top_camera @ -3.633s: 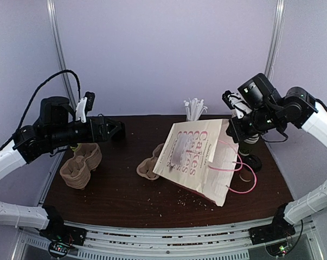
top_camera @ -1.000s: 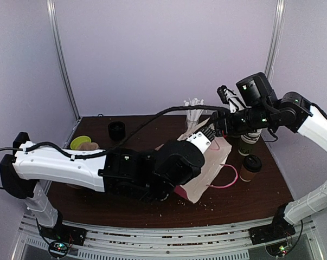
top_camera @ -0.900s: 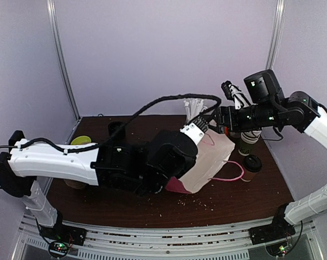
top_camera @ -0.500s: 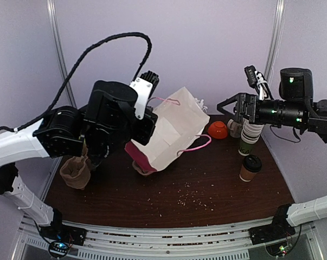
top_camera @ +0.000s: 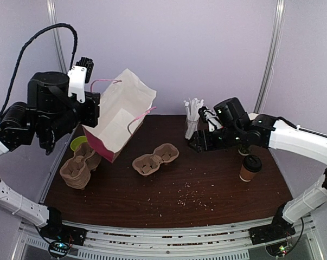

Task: Pack the takeout coffee

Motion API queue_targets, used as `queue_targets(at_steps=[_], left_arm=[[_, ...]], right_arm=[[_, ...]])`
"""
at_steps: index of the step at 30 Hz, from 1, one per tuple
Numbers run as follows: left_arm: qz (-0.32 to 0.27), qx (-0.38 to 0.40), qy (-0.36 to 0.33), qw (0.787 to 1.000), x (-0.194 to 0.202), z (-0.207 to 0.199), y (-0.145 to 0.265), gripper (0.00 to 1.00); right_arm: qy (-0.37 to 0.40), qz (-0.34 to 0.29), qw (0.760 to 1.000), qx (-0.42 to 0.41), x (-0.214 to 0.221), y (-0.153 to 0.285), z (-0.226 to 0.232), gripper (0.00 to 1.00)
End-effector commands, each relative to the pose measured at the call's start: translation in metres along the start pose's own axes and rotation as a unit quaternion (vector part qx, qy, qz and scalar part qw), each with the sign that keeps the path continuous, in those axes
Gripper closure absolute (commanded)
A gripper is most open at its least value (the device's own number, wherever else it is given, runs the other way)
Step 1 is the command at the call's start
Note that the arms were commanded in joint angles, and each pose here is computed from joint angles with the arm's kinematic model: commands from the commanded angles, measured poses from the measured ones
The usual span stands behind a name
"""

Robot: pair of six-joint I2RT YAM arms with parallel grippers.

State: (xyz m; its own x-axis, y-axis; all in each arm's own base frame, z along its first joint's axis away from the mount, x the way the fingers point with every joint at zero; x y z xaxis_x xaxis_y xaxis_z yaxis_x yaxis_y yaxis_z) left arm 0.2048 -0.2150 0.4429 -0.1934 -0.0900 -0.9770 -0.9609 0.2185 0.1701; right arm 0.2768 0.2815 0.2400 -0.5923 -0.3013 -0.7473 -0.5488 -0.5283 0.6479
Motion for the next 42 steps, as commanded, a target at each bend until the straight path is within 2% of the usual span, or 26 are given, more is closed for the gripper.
queue_targets(at_steps=[1, 7, 8, 17, 28, 42], left_arm=[[-0.04, 0.004, 0.032, 0.999, -0.018, 0.003, 0.001, 1.0], [-0.052, 0.016, 0.037, 0.998, -0.022, 0.0, 0.001, 1.0], [-0.058, 0.026, 0.037, 0.997, -0.021, -0.002, 0.001, 1.0], [-0.056, 0.034, 0.026, 0.998, -0.016, -0.006, -0.001, 1.0], [-0.06, 0.022, 0.026, 0.998, -0.015, 0.005, 0.003, 1.0], [-0.053, 0.016, 0.029, 0.998, -0.005, 0.01, 0.003, 1.0]], right_arm=[[0.016, -0.024, 0.999, -0.044, -0.024, -0.037, 0.019, 0.29], [0.057, 0.034, 0.997, -0.028, -0.021, -0.109, 0.027, 0.3], [0.07, 0.048, 0.996, -0.023, -0.021, -0.136, 0.03, 0.31], [0.108, 0.108, 0.988, -0.018, -0.012, -0.197, 0.041, 0.29], [0.129, 0.155, 0.979, 0.018, -0.002, -0.231, 0.032, 0.33], [0.126, 0.2, 0.972, 0.003, 0.026, -0.246, 0.033, 0.43]])
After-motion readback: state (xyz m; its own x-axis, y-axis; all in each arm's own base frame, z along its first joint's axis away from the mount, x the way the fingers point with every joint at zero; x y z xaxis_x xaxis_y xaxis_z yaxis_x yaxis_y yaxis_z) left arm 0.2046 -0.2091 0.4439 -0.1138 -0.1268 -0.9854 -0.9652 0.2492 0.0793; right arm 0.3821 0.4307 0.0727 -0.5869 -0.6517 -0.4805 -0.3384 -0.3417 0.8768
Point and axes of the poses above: each gripper's point midway between its finger pads, its own y axis back along the fingers, its own z axis along the line the jaws close on, x = y × z, the point moved 2 cm from there along y, back along the fingers, and after that the axes turned 13 degrees about y, right-handed, at the moved point
